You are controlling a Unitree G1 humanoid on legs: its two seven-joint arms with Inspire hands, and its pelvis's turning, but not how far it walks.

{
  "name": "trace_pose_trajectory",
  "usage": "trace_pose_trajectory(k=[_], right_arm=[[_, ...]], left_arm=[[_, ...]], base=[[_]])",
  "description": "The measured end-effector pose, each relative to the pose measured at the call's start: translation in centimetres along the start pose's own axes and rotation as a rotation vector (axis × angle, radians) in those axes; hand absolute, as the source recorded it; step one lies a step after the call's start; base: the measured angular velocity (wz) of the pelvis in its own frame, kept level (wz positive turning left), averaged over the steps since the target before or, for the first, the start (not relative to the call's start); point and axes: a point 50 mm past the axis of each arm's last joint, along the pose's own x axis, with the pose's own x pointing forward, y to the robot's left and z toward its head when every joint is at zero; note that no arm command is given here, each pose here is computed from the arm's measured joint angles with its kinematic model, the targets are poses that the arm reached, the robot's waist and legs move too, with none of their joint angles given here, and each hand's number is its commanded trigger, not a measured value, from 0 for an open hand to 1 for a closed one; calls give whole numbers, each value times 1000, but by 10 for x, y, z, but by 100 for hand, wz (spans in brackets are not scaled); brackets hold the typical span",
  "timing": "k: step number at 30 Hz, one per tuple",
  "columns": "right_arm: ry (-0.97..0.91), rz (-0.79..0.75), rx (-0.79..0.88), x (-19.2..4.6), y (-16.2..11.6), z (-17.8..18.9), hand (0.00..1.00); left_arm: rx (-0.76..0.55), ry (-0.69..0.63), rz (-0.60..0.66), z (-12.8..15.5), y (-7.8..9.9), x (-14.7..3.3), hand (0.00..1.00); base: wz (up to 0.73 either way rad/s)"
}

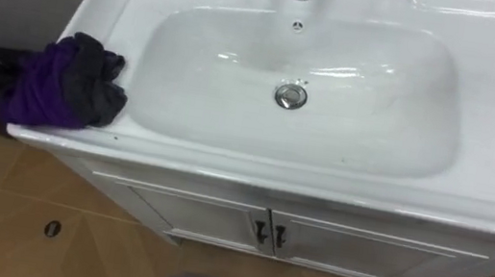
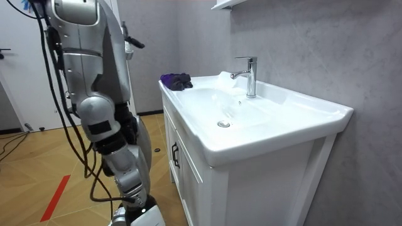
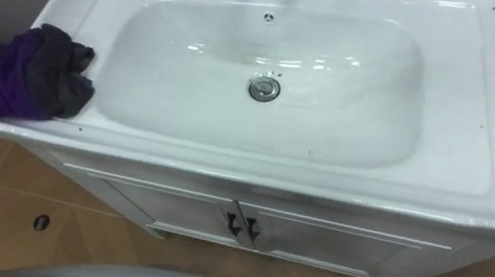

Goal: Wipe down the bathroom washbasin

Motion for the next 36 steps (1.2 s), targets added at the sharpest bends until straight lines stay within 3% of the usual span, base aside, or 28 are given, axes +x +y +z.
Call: trace_pose_trajectory(k=[5,11,14,16,20,25,31,36], right_arm=[[-18,0,6,0,-2,7,0],[-33,7,55,1,-10,12,0],[-33,20,66,1,-10,12,0],[-40,31,67,1,-9,15,0],[-48,32,67,1,-9,17,0],[-41,39,67,1,-8,14,0],[15,70,56,1,-3,2,0],[32,94,82,1,6,-1,0]], left_arm=[[124,105,-6,-35,16,-6,0],[220,197,-65,-68,30,-27,0],[280,306,-109,-94,31,-46,0],[326,387,-171,-112,27,-70,0],[406,491,-281,-137,29,-100,0],[591,592,-542,-168,37,-144,0],[685,652,-780,-182,39,-180,0],[727,702,-903,-188,41,-194,0]], base=[[23],[13],[4],[2],[4],[-1],[0],[-9]])
